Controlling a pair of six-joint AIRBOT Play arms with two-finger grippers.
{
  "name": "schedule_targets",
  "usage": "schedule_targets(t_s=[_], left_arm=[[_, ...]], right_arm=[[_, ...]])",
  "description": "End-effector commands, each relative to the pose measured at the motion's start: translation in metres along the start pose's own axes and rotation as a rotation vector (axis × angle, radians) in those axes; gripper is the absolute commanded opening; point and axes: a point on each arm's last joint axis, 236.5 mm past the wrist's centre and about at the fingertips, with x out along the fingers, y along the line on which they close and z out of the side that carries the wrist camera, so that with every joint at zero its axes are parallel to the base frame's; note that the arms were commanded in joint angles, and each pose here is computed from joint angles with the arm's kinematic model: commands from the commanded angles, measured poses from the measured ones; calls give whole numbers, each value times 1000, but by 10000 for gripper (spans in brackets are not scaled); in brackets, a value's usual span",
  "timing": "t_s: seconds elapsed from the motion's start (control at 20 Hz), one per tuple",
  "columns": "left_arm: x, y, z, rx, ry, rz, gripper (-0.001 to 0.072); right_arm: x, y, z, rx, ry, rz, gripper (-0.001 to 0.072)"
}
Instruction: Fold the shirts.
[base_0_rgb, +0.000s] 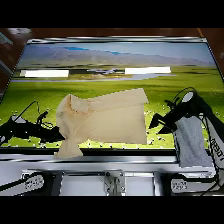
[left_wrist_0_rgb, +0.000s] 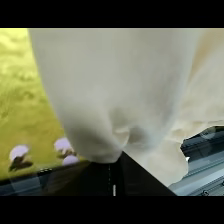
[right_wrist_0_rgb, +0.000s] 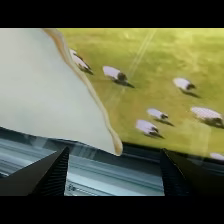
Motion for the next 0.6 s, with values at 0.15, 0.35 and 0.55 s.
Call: schedule_targets(t_s=[0.15, 0.35, 0.55], left_arm=[[-3, -5, -4, 17, 17, -13, 37], [-7, -7, 1, 28, 5, -13, 37], [-18, -13, 15, 54, -26, -10, 37]], right_arm=[[56, 15, -12, -39, -2, -38, 677], [57, 23, -10, -11, -14, -14, 676], [62, 50, -2, -22, -53, 55, 490]])
